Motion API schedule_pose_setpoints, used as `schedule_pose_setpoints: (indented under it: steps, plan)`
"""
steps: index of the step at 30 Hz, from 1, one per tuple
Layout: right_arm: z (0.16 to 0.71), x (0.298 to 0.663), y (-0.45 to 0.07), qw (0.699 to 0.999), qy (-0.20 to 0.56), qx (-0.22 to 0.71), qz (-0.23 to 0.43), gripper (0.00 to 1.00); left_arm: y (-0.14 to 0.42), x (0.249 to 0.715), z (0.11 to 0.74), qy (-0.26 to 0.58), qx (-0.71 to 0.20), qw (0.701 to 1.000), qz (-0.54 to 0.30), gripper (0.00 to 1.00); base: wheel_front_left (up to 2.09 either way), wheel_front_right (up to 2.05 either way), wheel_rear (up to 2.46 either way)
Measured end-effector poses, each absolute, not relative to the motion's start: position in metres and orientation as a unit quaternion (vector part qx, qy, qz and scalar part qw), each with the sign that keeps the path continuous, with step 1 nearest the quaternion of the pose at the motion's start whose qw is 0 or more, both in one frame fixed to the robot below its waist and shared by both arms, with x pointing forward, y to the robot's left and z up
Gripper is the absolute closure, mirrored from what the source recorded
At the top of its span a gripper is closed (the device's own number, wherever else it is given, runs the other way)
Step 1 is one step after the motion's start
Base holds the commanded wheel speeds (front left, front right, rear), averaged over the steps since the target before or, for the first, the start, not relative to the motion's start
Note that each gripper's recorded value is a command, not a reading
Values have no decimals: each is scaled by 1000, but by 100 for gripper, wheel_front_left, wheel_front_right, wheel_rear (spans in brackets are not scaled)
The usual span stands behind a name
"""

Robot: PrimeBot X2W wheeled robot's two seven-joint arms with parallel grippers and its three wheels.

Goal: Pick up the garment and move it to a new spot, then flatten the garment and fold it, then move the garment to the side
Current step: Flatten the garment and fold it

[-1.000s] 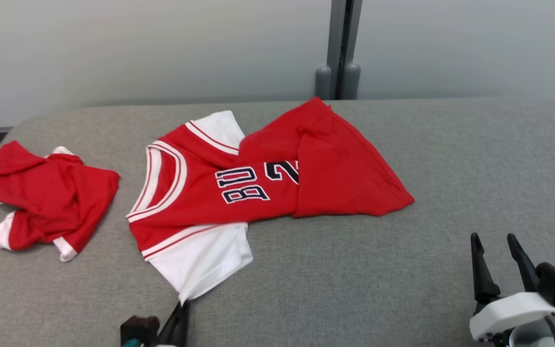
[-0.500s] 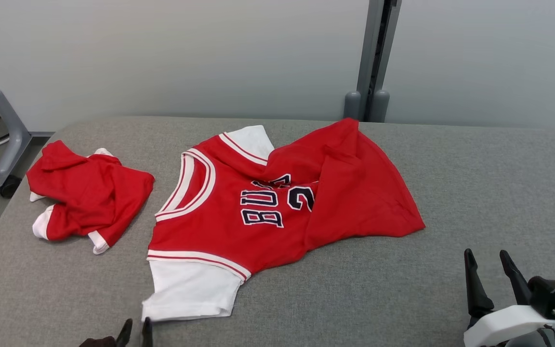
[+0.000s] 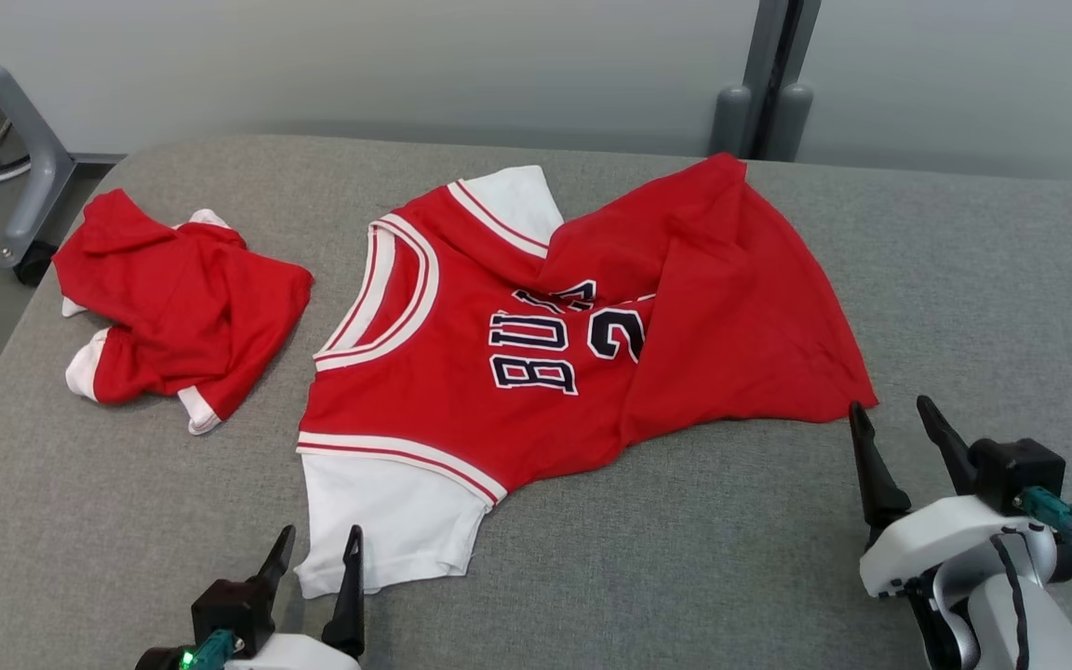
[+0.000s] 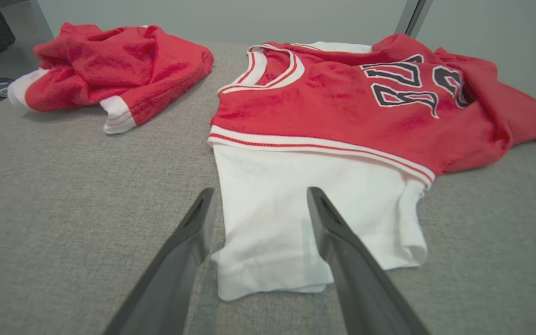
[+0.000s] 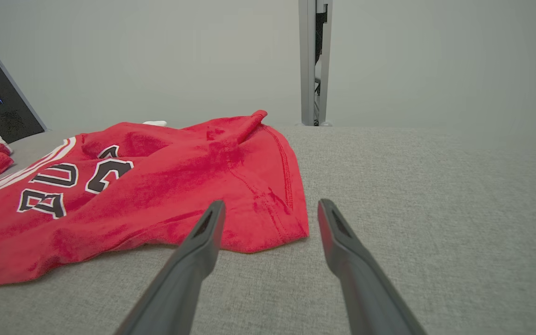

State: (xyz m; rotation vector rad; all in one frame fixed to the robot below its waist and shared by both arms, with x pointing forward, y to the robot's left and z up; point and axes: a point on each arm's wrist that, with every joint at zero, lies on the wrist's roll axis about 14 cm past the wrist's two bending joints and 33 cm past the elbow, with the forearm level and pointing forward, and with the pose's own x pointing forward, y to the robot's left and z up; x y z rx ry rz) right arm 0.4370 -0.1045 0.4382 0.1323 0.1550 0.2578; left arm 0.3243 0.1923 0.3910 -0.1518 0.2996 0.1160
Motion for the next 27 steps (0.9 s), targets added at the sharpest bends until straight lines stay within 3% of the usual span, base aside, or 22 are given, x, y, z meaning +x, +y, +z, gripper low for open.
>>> schedule_pose_setpoints:
  steps: [9,21,23,24,25,26,27]
  plan:
    - [407,484,-85,977,136,30,160,0,184,346,391,149,-80,985,42,0,0,0,0]
    - [375,498,-75,968,178,13,173,2,192,347,385,158,-81,982,59,0,0,0,0]
    - [374,499,-76,969,180,13,172,20,192,348,384,159,-81,982,59,0,0,0,0]
    - [374,500,-77,969,180,12,171,35,192,349,384,159,-82,982,59,0,0,0,0]
    - [374,500,-78,969,178,13,169,64,192,350,385,158,-83,982,59,0,0,0,0]
    - [373,500,-79,969,179,12,169,77,192,352,386,156,-82,983,59,0,0,0,0]
    - [373,500,-79,969,180,12,168,100,191,353,387,155,-82,983,58,0,0,0,0]
